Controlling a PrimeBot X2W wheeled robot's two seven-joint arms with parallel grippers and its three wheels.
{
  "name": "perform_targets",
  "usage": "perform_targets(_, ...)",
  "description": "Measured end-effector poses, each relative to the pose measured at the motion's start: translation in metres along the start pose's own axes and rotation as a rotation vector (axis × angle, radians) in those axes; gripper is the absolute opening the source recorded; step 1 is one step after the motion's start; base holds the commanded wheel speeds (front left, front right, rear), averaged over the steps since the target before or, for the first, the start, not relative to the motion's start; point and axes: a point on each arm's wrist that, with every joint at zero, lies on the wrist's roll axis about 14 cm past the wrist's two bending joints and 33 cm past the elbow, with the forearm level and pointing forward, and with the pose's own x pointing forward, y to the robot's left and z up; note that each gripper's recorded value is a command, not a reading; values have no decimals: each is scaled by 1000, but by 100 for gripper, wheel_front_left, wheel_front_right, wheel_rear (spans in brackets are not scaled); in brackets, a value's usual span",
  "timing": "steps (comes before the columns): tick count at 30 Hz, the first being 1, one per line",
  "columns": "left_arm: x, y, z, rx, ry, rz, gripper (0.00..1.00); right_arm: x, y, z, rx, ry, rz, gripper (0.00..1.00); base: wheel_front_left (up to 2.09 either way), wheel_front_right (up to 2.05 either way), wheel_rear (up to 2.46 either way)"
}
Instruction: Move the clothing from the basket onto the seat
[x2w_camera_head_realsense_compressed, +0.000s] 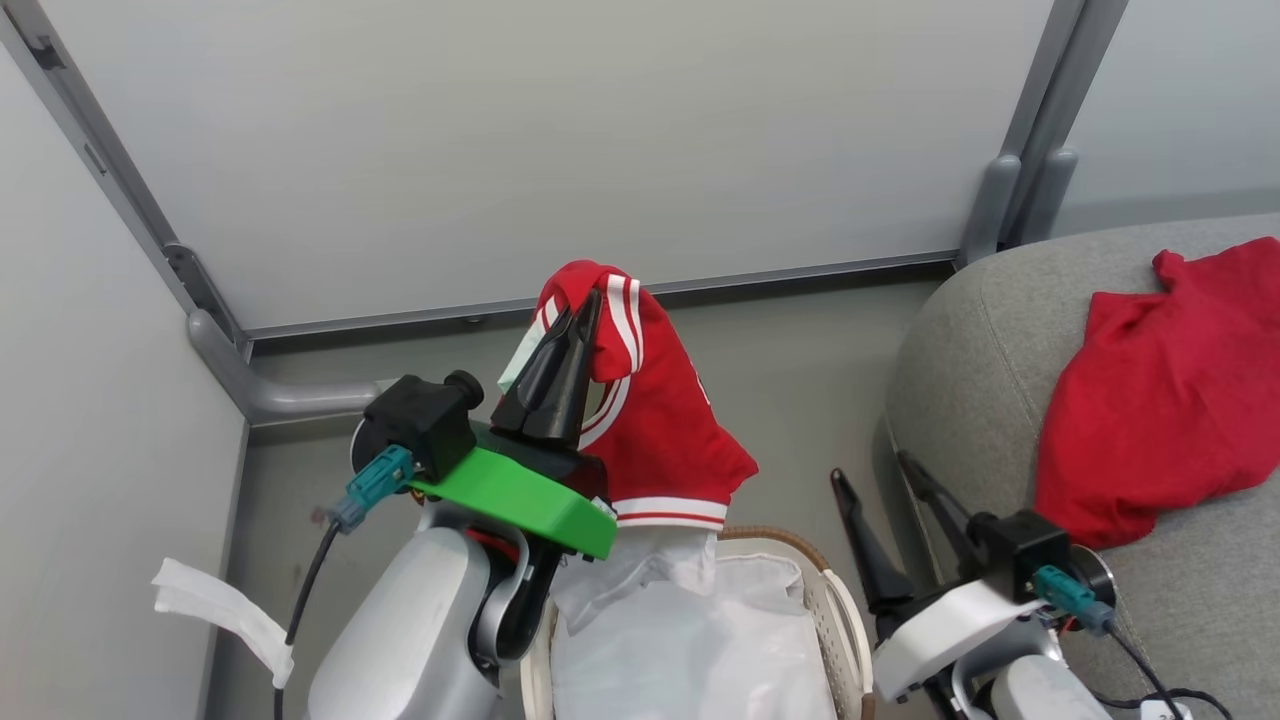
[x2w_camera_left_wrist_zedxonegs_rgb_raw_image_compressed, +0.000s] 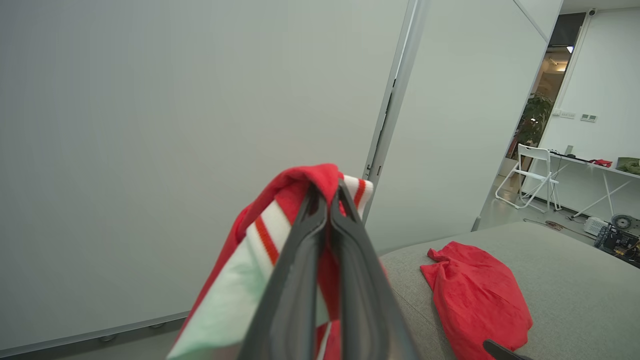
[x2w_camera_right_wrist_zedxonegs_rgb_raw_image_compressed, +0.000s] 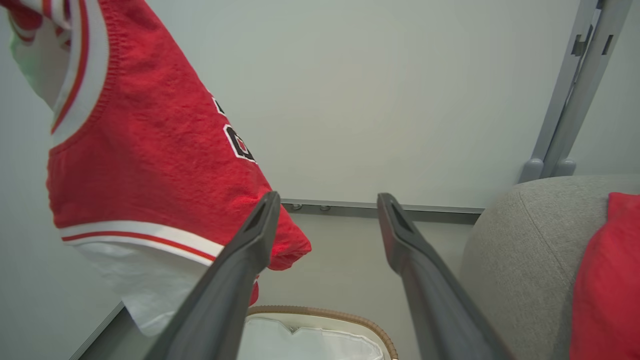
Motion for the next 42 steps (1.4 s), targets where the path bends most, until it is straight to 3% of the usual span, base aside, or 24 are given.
perform_targets(11, 0, -4, -9, -16, 20, -8, 0, 15, 71, 13, 4, -37, 228, 100, 0, 0, 0)
perform_targets(22, -2, -9, -25, -42, 62, -22, 0, 46, 101, 38, -78, -98, 357, 100, 0, 0, 0)
perform_targets(42, -5, -28, -35, -84, 93, -71, 0, 54, 98, -18, -70, 80, 363, 100, 0, 0, 0)
